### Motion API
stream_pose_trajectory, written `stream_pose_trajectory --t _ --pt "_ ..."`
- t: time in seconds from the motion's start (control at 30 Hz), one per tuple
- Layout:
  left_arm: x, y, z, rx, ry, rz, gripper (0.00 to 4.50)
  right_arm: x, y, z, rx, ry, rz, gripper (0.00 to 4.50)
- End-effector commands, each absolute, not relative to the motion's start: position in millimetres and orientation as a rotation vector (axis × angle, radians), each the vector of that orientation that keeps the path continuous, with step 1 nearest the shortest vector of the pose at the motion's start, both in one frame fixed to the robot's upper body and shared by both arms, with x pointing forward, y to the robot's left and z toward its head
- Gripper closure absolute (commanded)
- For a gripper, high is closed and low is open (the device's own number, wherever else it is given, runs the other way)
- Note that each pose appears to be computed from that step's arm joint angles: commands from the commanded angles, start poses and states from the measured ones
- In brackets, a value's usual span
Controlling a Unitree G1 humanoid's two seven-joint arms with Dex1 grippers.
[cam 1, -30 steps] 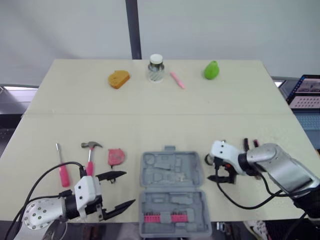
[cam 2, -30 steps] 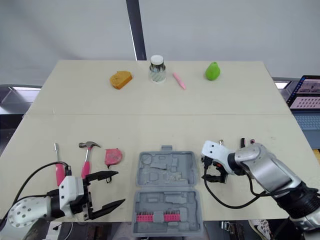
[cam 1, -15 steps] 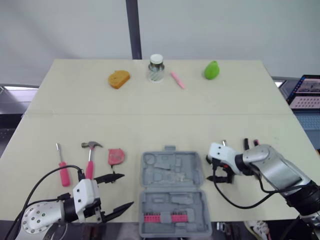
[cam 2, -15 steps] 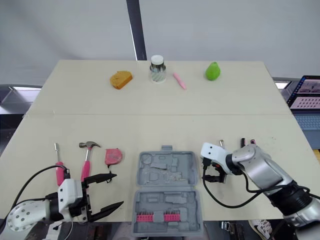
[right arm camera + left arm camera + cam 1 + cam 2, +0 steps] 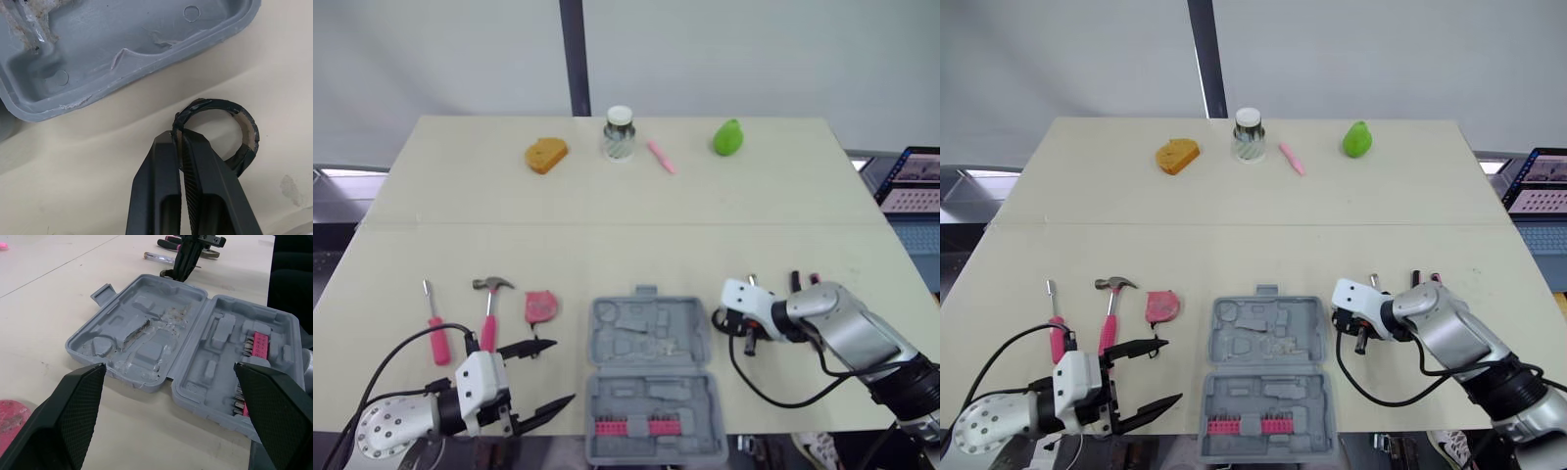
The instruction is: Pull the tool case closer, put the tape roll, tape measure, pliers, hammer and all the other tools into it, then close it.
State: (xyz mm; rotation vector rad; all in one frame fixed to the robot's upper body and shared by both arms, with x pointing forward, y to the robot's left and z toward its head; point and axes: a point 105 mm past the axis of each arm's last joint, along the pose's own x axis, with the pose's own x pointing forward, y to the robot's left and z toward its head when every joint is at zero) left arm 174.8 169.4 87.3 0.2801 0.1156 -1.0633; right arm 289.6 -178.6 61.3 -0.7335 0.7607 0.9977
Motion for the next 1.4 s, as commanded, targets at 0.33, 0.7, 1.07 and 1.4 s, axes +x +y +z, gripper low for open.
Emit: stream_pose_trajectory --t 0.33,0.7,1.07,1.4 --pt "177.0 175.2 89.5 0.223 0.073 -1.049 0.00 293.2 -181.1 101.4 -0.783 0.675 0.972 4.48" --pt "183.4 201.0 99.0 0.205 0.059 -0.989 0.00 268.9 -121.2 144.5 -0.679 0.532 1.151 4.48" --pt "183.7 213.9 101.4 0.195 0.063 -0.907 0.00 263.8 -68.9 141.7 -0.587 0.493 1.274 4.48" --pt "179.9 218.2 101.2 0.178 0.077 -0.842 0.00 268.6 -22.4 134.1 -0.573 0.476 1.343 4.48"
